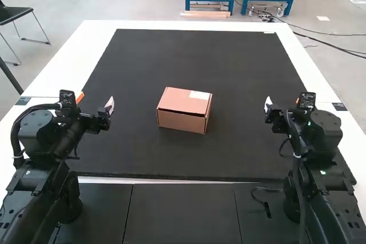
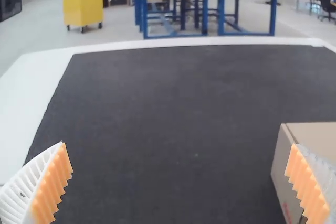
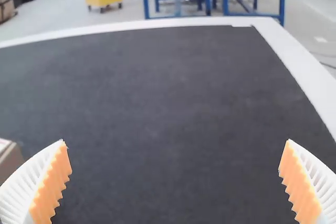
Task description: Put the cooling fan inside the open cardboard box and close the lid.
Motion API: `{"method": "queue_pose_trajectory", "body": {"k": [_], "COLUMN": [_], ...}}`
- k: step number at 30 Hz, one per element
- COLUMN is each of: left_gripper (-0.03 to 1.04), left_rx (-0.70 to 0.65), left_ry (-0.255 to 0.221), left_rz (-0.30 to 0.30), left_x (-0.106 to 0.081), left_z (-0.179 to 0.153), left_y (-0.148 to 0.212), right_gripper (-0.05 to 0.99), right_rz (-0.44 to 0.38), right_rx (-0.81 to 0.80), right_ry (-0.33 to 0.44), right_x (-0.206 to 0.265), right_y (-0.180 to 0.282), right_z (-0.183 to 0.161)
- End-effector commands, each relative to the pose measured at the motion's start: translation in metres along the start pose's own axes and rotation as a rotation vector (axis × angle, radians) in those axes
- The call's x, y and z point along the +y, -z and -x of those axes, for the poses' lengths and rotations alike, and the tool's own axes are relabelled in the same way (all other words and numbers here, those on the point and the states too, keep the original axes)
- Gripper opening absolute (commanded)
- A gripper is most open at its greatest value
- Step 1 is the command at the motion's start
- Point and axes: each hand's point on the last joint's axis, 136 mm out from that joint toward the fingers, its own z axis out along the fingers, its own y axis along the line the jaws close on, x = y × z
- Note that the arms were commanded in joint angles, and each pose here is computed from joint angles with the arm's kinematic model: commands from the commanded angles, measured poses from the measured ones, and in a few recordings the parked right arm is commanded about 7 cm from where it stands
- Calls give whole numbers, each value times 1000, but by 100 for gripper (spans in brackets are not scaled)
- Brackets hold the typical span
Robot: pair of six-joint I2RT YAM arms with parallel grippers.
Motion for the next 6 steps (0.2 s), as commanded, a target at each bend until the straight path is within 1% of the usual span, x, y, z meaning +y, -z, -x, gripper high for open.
{"method": "queue_pose_trajectory", "body": {"k": [1,6], "left_gripper": [96,96], "left_rx": [-10,-10], "left_ry": [-12,-12], "left_rz": [15,15], "left_x": [3,3], "left_z": [1,1], "left_y": [1,1], "right_gripper": [91,91], "right_rz": [-12,-12], "right_rx": [-5,-4], "right_ry": [21,25], "right_x": [-2,-2], "right_y": [0,0], "right_z": [0,0]}}
